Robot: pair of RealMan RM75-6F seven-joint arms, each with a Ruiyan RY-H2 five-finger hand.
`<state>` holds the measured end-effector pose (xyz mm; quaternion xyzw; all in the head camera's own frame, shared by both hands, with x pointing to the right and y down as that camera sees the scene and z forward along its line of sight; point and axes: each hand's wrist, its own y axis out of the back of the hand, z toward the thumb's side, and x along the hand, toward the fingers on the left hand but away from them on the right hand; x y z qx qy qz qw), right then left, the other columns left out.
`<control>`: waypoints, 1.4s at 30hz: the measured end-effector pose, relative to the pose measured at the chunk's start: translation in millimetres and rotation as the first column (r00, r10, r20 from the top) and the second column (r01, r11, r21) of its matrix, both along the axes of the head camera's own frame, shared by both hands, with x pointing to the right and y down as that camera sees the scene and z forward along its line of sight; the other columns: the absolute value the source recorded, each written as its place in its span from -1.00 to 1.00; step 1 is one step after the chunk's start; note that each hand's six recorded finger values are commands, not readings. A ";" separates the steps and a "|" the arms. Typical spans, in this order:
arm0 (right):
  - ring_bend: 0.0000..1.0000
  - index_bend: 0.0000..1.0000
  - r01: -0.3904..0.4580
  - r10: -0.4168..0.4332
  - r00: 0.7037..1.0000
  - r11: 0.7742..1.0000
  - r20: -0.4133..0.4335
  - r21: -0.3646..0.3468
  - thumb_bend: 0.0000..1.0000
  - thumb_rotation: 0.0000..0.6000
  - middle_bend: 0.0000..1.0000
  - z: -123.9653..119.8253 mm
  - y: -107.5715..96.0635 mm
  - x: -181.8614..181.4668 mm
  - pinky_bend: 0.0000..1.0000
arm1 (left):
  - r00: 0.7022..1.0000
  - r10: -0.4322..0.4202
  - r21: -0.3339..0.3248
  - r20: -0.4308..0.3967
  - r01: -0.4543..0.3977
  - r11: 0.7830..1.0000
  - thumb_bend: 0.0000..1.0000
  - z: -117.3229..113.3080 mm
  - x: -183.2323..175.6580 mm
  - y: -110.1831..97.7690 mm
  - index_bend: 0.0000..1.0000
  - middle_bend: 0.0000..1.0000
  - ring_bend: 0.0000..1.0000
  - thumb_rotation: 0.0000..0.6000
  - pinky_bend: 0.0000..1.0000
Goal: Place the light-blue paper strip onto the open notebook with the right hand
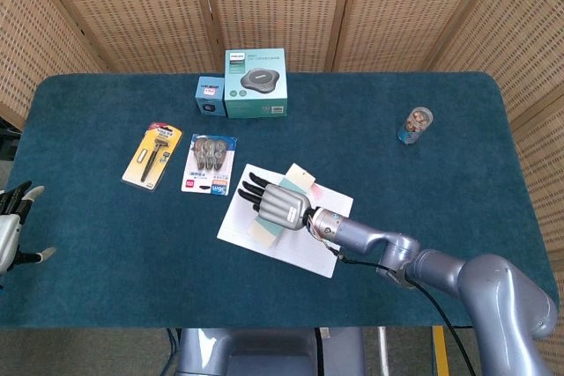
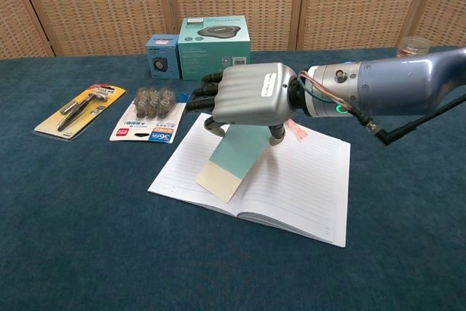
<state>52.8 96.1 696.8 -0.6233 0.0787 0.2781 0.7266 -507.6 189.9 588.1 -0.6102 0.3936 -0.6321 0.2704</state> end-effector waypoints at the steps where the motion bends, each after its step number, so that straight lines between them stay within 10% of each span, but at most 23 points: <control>1: -1.00 0.28 0.011 -0.011 1.000 1.000 -0.002 0.011 -1.00 1.00 -0.88 0.1 0.6 -0.7 -0.83 | 1.000 0.000 -0.001 0.000 0.000 1.000 -1.00 0.3 0.0 -0.2 -1.00 -1.00 -1.00 1.00 -1.00; 8: -1.00 0.16 0.072 -0.071 0.997 0.995 -0.024 0.070 -1.00 1.00 -0.89 1.7 2.4 0.3 -0.83 | 1.000 -0.004 0.001 0.000 0.004 1.000 -1.00 -0.1 -0.4 -0.7 -1.00 -1.00 -1.00 1.00 -1.00; 16: -1.00 -0.93 0.101 -0.099 0.995 0.989 -0.021 0.106 -1.00 1.00 -1.00 0.0 2.1 3.4 -0.83 | 1.000 0.002 0.001 -0.001 -0.002 1.000 -1.00 -0.2 0.6 -0.2 -1.00 -1.00 -1.00 1.00 -1.00; 27: -1.00 -1.00 0.040 -0.045 0.998 0.991 0.035 0.129 -0.78 1.00 -1.00 -8.9 -12.2 15.7 -0.83 | 1.000 0.003 0.002 -0.003 -0.003 1.000 -1.00 -0.7 0.4 0.4 -1.00 -1.00 -1.00 1.00 -1.00; 31: -1.00 -0.96 -0.050 0.046 0.995 0.998 0.089 0.041 0.64 1.00 -0.99 -13.2 -14.4 21.0 -0.83 | 1.000 0.004 0.000 -0.005 -0.004 1.000 -1.00 -0.4 0.9 0.4 -1.00 -1.00 -1.00 1.00 -1.00; 33: -1.00 -0.93 -0.103 0.106 0.987 0.994 0.120 -0.035 0.96 1.00 -0.99 -15.8 -13.7 22.2 -0.83 | 1.000 0.006 -0.001 -0.005 -0.006 1.000 -1.00 -0.2 1.5 0.3 -1.00 -1.00 -1.00 1.00 -1.00; 42: -1.00 -0.90 -0.290 0.362 0.930 0.835 0.069 -0.467 1.00 1.00 -0.97 -22.4 11.8 16.8 -0.83 | 1.000 0.008 -0.006 -0.008 -0.008 1.000 -1.00 0.6 2.6 0.3 -1.00 -1.00 -1.00 1.00 -1.00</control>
